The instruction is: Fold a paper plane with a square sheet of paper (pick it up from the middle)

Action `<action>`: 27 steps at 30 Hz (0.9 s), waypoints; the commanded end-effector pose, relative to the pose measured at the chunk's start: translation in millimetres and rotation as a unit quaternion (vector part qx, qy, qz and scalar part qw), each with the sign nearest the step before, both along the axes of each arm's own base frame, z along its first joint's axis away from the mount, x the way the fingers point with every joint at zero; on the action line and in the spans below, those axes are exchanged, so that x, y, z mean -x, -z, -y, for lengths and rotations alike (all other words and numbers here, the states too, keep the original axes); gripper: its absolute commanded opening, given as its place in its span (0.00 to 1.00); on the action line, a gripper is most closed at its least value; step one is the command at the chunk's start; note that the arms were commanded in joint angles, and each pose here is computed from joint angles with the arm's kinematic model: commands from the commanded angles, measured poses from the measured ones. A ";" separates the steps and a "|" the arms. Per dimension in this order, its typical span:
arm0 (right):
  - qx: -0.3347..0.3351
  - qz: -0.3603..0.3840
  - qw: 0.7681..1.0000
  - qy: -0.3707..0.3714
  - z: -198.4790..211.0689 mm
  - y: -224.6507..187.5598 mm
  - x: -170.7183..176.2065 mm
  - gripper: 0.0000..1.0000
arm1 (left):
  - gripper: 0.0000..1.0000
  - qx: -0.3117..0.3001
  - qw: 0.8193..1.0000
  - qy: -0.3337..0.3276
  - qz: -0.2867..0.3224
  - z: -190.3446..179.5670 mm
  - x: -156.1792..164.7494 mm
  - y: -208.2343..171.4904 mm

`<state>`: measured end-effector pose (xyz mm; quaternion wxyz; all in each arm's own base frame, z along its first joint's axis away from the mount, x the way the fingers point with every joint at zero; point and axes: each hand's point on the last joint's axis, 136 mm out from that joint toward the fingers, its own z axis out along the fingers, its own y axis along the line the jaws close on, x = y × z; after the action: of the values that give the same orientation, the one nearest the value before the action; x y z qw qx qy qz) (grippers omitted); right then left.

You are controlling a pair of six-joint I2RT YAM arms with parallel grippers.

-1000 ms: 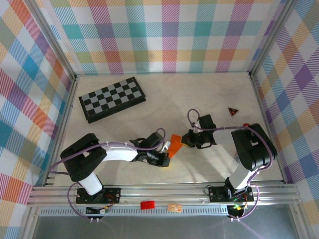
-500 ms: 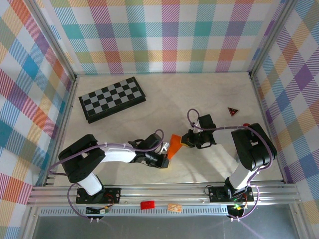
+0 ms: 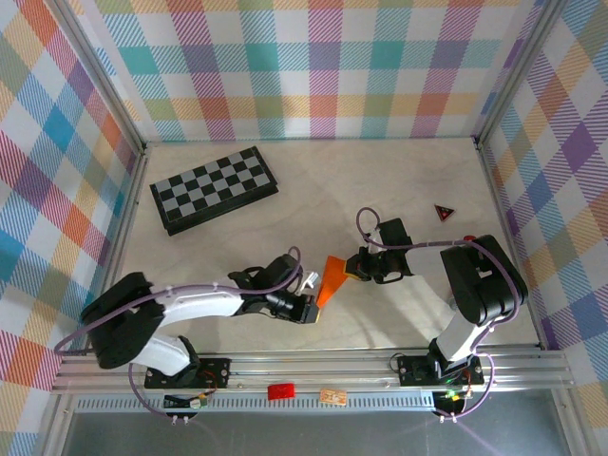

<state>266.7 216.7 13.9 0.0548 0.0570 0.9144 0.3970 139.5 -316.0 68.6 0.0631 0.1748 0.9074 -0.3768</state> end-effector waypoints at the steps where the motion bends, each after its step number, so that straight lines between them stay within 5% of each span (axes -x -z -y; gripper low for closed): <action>1: 0.046 -0.007 0.999 0.001 14.8 20.2 5.3 0.00 | 0.08 0.014 0.998 -0.051 0.028 -5.2 -29.8 -20.5; 4: 0.040 0.000 0.999 -0.008 12.5 16.8 5.5 0.00 | 0.12 0.008 0.994 -0.105 0.029 -17.2 -57.6 -15.2; 13: 0.034 0.007 0.999 -0.025 10.0 17.3 7.2 0.00 | 0.18 0.014 0.991 -0.134 -0.013 7.2 -103.2 9.3; 27: 0.037 0.011 0.999 -0.024 10.9 14.4 6.5 0.00 | 0.18 0.024 0.991 -0.122 -0.054 30.4 -122.3 39.4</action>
<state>266.1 217.5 14.4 0.0687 0.0187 0.9147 0.3979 258.3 -336.1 23.7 0.0731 0.0322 0.9248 -0.3720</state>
